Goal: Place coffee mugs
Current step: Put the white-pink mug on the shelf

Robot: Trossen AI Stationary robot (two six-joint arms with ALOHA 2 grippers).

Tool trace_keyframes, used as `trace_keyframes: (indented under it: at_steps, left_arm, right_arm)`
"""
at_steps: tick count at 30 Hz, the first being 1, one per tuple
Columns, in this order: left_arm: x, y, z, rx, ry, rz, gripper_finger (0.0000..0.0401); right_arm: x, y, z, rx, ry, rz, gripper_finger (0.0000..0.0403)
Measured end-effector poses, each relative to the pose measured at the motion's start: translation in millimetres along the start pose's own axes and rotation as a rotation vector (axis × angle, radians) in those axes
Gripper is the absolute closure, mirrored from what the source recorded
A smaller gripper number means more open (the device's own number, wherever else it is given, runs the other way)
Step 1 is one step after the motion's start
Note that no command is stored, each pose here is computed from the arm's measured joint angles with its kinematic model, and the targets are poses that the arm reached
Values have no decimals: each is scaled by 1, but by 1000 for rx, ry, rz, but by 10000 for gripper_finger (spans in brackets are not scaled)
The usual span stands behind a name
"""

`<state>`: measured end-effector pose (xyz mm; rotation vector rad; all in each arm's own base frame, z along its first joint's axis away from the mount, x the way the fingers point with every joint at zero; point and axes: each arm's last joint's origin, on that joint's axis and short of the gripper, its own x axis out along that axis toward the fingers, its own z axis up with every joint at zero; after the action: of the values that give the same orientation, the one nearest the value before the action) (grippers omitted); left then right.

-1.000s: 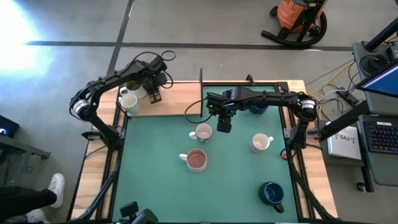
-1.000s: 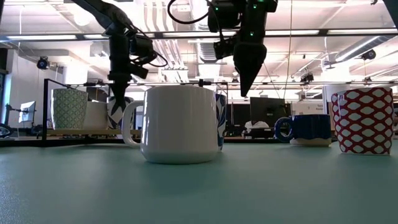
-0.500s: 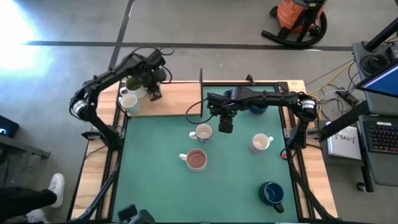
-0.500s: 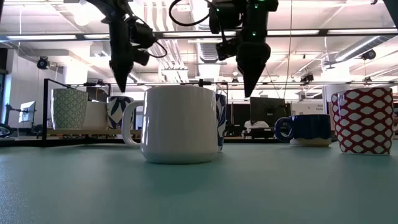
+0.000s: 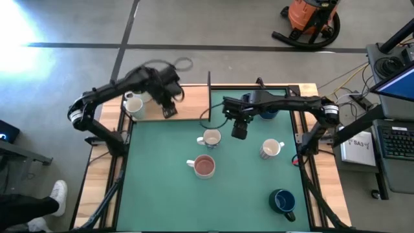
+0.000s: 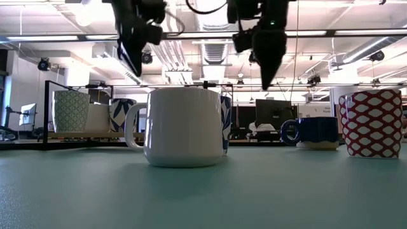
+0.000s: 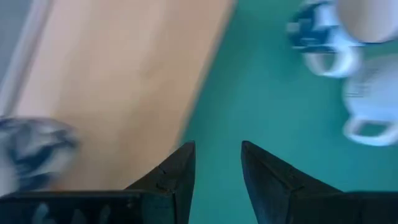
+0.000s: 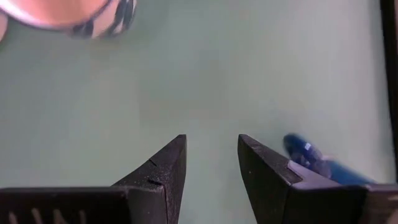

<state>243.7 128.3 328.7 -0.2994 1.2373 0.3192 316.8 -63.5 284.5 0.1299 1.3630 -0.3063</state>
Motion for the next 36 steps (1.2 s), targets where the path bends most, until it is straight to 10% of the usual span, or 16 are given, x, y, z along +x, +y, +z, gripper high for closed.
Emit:
trace_keyframes:
  at_steps: [15, 36]
  left_arm:
    - [44, -146, -25, 40, -151, -123, 289]
    - [99, -173, -40, -77, -302, -167, 289]
  right_arm:
    - [3, 74, -69, 49, -141, 115, 268]
    - [19, 103, -85, 20, -180, 167, 268]
